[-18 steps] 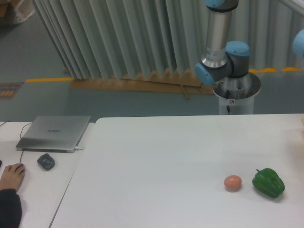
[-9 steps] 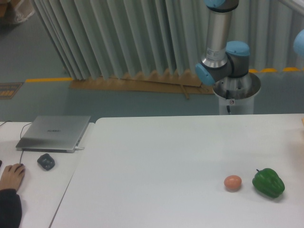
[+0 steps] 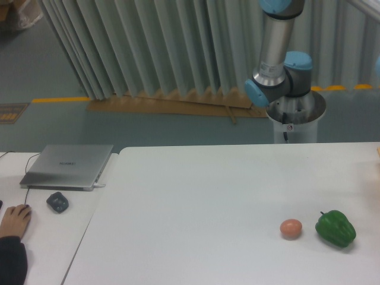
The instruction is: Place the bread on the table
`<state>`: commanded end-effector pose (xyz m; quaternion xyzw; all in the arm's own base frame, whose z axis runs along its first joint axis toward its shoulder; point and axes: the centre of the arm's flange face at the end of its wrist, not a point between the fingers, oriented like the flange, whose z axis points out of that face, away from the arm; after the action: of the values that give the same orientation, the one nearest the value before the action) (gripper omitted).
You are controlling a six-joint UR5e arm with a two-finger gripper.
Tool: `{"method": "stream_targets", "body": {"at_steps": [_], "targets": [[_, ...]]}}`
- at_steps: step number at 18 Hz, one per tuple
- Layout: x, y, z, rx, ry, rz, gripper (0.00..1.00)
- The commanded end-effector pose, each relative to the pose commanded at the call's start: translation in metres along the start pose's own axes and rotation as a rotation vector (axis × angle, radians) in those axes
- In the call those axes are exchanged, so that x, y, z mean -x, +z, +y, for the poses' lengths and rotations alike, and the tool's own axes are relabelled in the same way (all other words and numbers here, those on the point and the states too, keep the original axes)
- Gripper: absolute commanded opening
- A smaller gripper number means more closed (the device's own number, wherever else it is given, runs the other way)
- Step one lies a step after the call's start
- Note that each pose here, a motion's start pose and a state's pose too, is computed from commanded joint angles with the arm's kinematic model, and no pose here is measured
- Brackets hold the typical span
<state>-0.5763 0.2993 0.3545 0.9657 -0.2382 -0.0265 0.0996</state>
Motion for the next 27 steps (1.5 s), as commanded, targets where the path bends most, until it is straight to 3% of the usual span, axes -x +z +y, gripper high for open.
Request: {"method": "stream_targets", "body": {"at_steps": [2,4,5,12,27], "targets": [[0.011,-0.003,-0.014,-0.004,-0.016,-0.031,1.00],[0.032,-0.014,-0.026,-0.016,-0.053,-0.134,1.00],[0.034,-0.015,-0.031,-0.019,-0.052,-0.147,1.00],[0.034,0.037,-0.036,-0.031,-0.125,-0.054,1.00],[0.026,0.067,-0.049,-0.024,-0.176,0.009,1.00]]}}
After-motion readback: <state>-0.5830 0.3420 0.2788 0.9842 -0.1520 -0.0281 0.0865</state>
